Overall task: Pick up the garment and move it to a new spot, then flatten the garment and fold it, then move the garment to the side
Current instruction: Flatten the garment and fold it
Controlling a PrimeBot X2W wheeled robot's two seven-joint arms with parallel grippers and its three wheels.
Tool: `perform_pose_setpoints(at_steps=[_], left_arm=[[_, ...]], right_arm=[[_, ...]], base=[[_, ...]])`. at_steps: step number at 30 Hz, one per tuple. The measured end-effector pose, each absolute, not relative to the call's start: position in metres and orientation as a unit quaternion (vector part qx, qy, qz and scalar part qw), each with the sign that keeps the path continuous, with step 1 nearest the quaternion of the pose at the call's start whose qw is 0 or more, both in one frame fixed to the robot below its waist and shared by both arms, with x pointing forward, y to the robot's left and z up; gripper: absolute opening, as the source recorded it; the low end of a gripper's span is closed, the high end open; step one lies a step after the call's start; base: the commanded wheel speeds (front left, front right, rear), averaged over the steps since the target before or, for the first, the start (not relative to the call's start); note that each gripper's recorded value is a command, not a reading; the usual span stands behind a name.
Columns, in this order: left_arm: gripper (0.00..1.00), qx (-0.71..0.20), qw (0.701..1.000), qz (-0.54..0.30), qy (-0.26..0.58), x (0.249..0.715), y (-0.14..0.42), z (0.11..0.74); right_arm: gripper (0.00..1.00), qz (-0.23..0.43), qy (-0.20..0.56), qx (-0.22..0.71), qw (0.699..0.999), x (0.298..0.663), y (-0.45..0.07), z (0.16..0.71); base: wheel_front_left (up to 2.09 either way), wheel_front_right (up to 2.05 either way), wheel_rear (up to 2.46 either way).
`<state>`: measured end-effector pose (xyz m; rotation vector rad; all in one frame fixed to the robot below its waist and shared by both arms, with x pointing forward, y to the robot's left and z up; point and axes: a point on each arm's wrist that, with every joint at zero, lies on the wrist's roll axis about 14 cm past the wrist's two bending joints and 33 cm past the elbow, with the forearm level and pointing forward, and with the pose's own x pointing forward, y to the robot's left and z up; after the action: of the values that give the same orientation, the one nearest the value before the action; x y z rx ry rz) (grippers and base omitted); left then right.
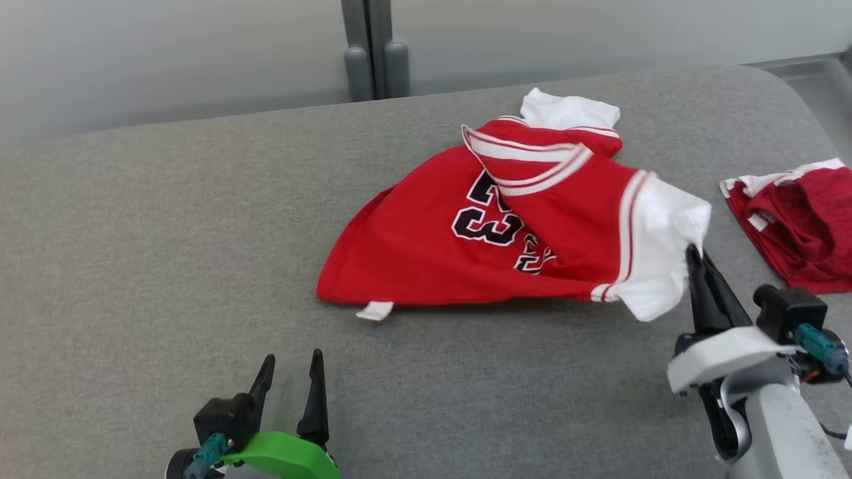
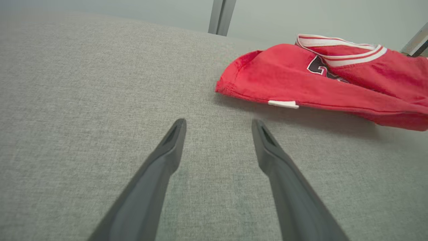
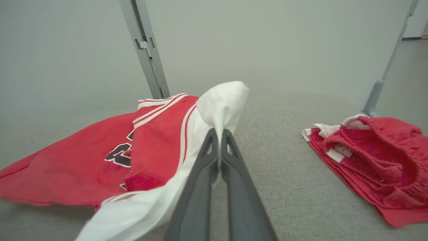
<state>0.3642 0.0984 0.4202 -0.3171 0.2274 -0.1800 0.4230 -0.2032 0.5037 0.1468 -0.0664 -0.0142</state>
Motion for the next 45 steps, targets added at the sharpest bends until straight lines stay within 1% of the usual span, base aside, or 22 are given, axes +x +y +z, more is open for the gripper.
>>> perform_pose_setpoints(at_steps=[3, 7, 11, 16, 19, 24, 25, 26, 27, 32, 39, 42, 45], left_arm=[[1.0, -0.154, 0.976, -0.106, 0.116, 0.367, 0.088, 0.42], [1.0, -0.148, 0.974, -0.13, 0.114, 0.376, 0.072, 0.422], [1.0, -0.146, 0.971, -0.154, 0.114, 0.388, 0.056, 0.423], [1.0, -0.134, 0.97, -0.168, 0.11, 0.413, 0.045, 0.424], [1.0, -0.118, 0.971, -0.158, 0.134, 0.427, 0.046, 0.406], [1.0, -0.101, 0.967, -0.145, 0.181, 0.432, 0.05, 0.374], [0.48, -0.097, 0.966, -0.146, 0.19, 0.432, 0.05, 0.368], [0.11, -0.097, 0.965, -0.146, 0.194, 0.433, 0.049, 0.365], [0.0, -0.099, 0.965, -0.146, 0.195, 0.436, 0.048, 0.365], [0.0, -0.106, 0.971, -0.117, 0.18, 0.449, 0.062, 0.373], [0.0, -0.094, 0.988, -0.031, 0.121, 0.473, 0.12, 0.405], [0.0, -0.087, 0.99, 0.002, 0.11, 0.473, 0.145, 0.411], [0.0, -0.082, 0.989, 0.026, 0.119, 0.463, 0.161, 0.406]], right_arm=[[1.0, -0.053, -0.006, 0.059, 0.997, 0.404, -0.234, 0.485], [1.0, -0.086, -0.006, 0.055, 0.995, 0.393, -0.257, 0.484], [1.0, -0.09, -0.005, 0.052, 0.995, 0.392, -0.26, 0.483], [1.0, -0.083, -0.008, 0.05, 0.995, 0.404, -0.257, 0.484], [1.0, -0.078, -0.006, 0.05, 0.996, 0.412, -0.254, 0.482], [1.0, -0.075, 0.004, 0.049, 0.996, 0.417, -0.252, 0.474], [1.0, -0.075, 0.007, 0.049, 0.996, 0.418, -0.252, 0.472], [1.0, -0.075, 0.009, 0.049, 0.996, 0.419, -0.252, 0.47], [1.0, -0.075, 0.01, 0.049, 0.996, 0.419, -0.252, 0.469], [1.0, -0.067, 0.012, 0.048, 0.996, 0.425, -0.247, 0.467], [1.0, -0.037, 0.01, 0.049, 0.998, 0.435, -0.226, 0.468], [1.0, -0.021, 0.009, 0.051, 0.998, 0.437, -0.215, 0.47], [1.0, -0.007, 0.007, 0.054, 0.999, 0.438, -0.205, 0.473]], base=[[0.0, 0.0, 0.0], [0.0, 0.0, 0.0], [0.0, 0.0, 0.0], [0.0, 0.0, 0.0], [0.0, 0.0, 0.0], [0.0, 0.0, 0.0], [0.0, 0.0, 0.0], [0.0, 0.0, 0.0], [0.0, 0.0, 0.0], [0.0, 0.0, 0.0], [0.0, 0.0, 0.0], [0.0, 0.0, 0.0], [0.0, 0.0, 0.0]])
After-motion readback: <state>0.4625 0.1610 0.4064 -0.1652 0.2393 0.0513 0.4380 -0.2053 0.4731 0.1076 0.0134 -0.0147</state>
